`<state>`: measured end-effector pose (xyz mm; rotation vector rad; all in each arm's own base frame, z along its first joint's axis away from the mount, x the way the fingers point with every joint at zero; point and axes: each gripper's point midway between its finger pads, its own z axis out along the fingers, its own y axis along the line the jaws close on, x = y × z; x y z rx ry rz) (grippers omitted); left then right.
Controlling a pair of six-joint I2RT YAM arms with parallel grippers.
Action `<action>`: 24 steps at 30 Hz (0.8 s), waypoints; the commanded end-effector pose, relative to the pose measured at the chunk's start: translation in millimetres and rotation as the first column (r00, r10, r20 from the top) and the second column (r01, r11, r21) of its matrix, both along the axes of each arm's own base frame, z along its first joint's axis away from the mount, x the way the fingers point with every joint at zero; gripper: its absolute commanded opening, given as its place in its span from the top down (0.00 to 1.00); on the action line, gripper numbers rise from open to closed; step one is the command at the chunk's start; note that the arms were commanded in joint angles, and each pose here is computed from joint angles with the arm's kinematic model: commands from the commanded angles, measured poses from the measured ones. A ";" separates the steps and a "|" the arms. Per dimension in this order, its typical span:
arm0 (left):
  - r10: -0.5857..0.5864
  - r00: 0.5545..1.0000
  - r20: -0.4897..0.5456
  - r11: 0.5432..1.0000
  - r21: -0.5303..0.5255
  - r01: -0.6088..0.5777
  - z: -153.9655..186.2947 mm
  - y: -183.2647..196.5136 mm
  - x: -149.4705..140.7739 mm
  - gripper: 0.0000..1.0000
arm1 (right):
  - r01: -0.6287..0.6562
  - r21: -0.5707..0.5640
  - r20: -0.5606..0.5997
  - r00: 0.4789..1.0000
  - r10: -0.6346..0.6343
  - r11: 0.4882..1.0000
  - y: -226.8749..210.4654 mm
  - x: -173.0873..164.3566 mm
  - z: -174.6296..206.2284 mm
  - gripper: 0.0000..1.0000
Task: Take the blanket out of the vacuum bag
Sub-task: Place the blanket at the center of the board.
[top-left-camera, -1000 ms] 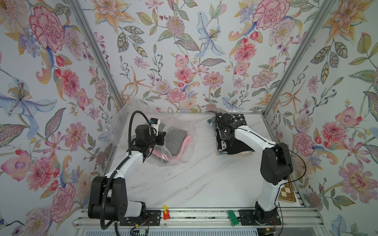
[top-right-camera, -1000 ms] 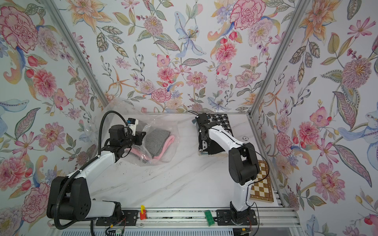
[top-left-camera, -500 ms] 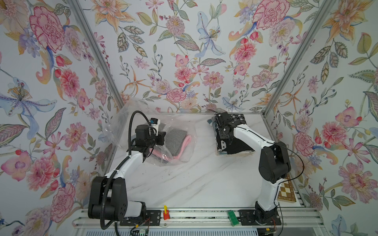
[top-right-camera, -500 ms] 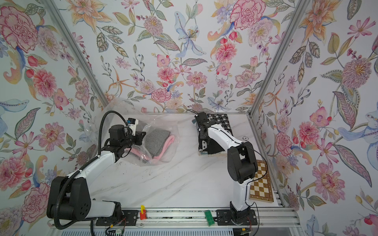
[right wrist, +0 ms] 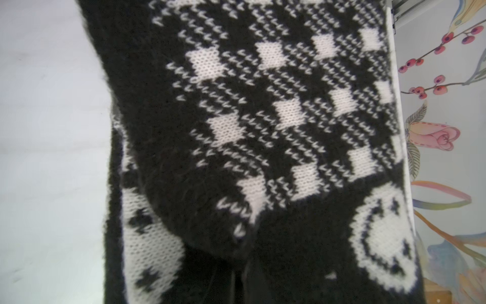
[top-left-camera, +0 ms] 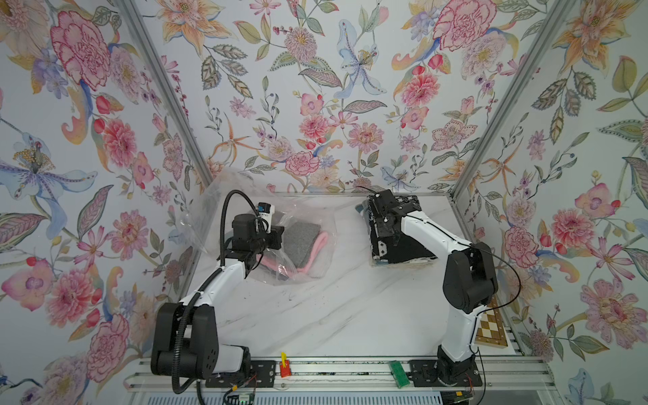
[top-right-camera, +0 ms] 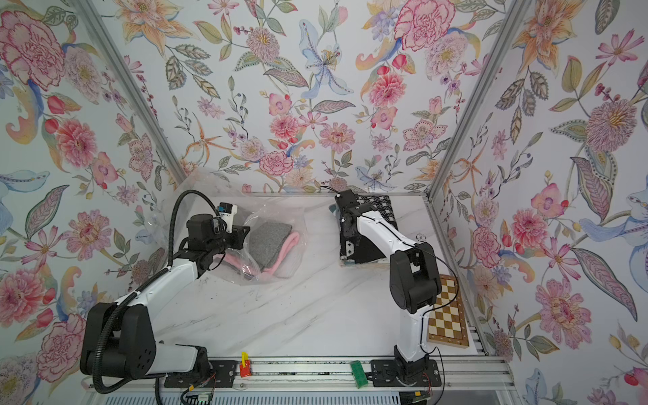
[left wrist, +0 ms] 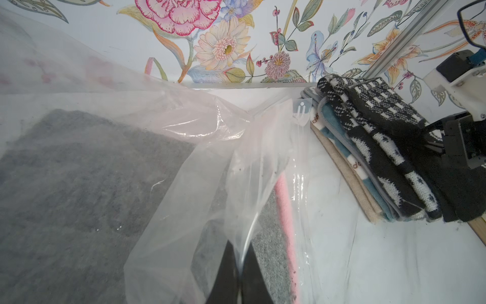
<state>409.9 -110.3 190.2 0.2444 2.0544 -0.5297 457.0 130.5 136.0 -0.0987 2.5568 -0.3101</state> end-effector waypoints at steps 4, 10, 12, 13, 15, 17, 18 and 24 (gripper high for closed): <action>0.001 0.999 0.032 0.999 0.032 -0.002 10.2 1.3 4.7 0.96 | -0.132 0.189 0.025 0.991 0.129 0.973 38.7 3.5 41.1 1.00; -0.006 0.999 0.032 1.000 0.027 0.006 11.3 -0.6 4.5 0.96 | -0.155 0.273 -0.008 0.986 0.164 0.950 58.8 4.3 38.7 1.00; -0.005 0.999 0.040 1.000 0.030 0.004 14.0 -0.1 3.8 0.96 | -0.153 0.310 -0.043 0.984 0.174 0.938 66.9 3.5 25.6 1.00; -0.002 0.999 0.042 1.000 0.031 0.001 14.6 0.6 3.7 0.96 | -0.147 0.321 -0.058 0.983 0.175 0.936 69.5 3.7 18.5 1.00; -0.005 0.999 0.043 1.000 0.025 0.004 15.4 -0.2 3.6 0.96 | -0.132 0.338 -0.085 0.982 0.170 0.932 74.0 4.4 4.3 1.00; -0.010 0.999 0.041 1.000 0.018 0.009 14.9 -1.6 3.8 0.96 | -0.128 0.356 -0.087 0.982 0.169 0.926 77.4 5.4 -5.6 1.00; -0.010 0.999 0.039 1.000 0.016 0.010 14.5 -1.7 4.2 0.96 | -0.123 0.370 -0.088 0.982 0.167 0.921 78.6 5.9 -10.3 1.00; -0.007 0.999 0.047 1.000 0.020 0.006 16.9 -0.9 3.2 0.96 | -0.115 0.397 -0.082 0.984 0.160 0.911 78.4 4.4 -15.5 1.00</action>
